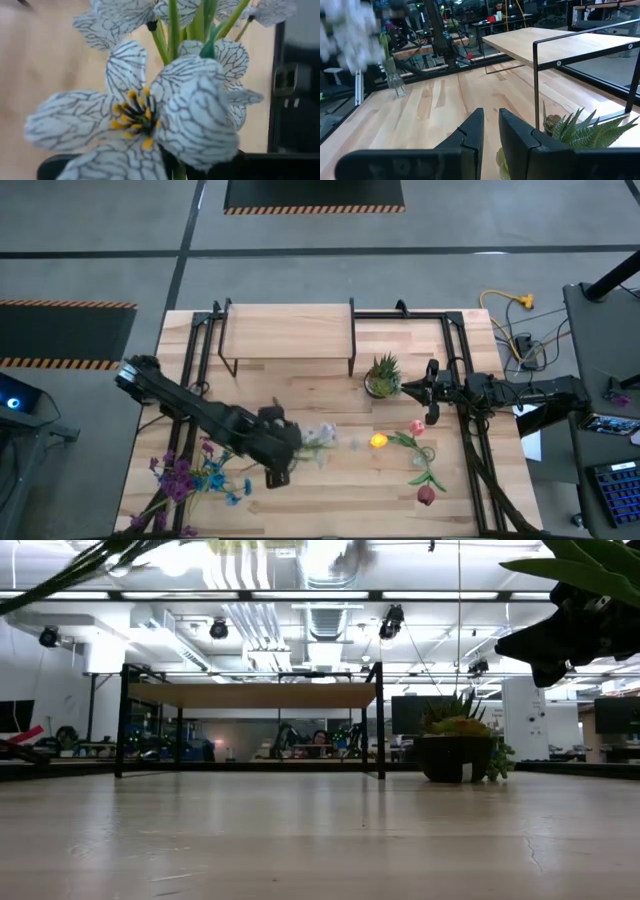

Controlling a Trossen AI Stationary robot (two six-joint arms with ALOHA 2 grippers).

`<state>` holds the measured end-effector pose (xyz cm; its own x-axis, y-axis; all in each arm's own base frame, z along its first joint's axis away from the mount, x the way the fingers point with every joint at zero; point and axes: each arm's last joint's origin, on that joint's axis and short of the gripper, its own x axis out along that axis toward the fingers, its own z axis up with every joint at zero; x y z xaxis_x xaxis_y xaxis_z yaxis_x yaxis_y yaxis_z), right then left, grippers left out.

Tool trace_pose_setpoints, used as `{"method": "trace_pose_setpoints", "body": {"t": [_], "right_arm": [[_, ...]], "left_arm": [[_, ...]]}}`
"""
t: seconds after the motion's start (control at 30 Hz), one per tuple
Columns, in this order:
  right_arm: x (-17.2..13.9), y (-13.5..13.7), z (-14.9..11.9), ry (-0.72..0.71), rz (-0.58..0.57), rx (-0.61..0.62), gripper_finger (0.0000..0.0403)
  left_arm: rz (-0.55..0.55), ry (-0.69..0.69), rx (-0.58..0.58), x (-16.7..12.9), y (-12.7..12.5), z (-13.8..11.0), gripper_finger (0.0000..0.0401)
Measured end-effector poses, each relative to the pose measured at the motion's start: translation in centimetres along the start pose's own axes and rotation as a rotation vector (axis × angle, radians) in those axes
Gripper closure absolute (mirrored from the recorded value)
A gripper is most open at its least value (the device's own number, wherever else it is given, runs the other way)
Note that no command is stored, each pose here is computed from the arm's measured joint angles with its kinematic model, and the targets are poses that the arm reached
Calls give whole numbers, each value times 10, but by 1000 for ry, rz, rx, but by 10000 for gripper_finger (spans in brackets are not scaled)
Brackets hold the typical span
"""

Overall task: Pick and place flowers into a vace then onto a shelf
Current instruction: Put the white flowers into the right transparent vase

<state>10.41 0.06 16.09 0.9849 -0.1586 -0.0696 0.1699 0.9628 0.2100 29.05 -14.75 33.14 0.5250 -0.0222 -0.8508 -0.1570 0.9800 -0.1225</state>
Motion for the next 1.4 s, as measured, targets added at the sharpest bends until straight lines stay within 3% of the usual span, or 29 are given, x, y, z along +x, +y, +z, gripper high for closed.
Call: {"method": "trace_pose_setpoints", "body": {"t": [0.13,0.3,0.43,0.6,0.73,0.9,1.1,1.27,1.4], "right_arm": [[0,0,0,-1,1,-7,351],[0,0,2,-18,-2,-45,351],[-1,3,15,-158,27,-17,351],[-7,8,36,-377,117,-50,346],[-9,11,42,-432,165,-63,309],[-3,14,50,-393,152,-105,224],[6,27,96,-401,159,-112,142],[27,45,130,-340,287,-227,121],[52,55,143,-271,332,-274,129]], "left_arm": [[57,-238,9,-48,12,8,399],[18,-478,105,-82,19,14,399],[15,-579,185,-93,22,17,399],[114,-615,220,-94,25,18,399],[128,-655,256,-95,26,23,399],[127,-761,255,-99,30,37,400],[128,-810,231,-95,41,50,400],[98,-1016,134,-94,46,64,400],[76,-1066,161,-92,49,70,400]]}}
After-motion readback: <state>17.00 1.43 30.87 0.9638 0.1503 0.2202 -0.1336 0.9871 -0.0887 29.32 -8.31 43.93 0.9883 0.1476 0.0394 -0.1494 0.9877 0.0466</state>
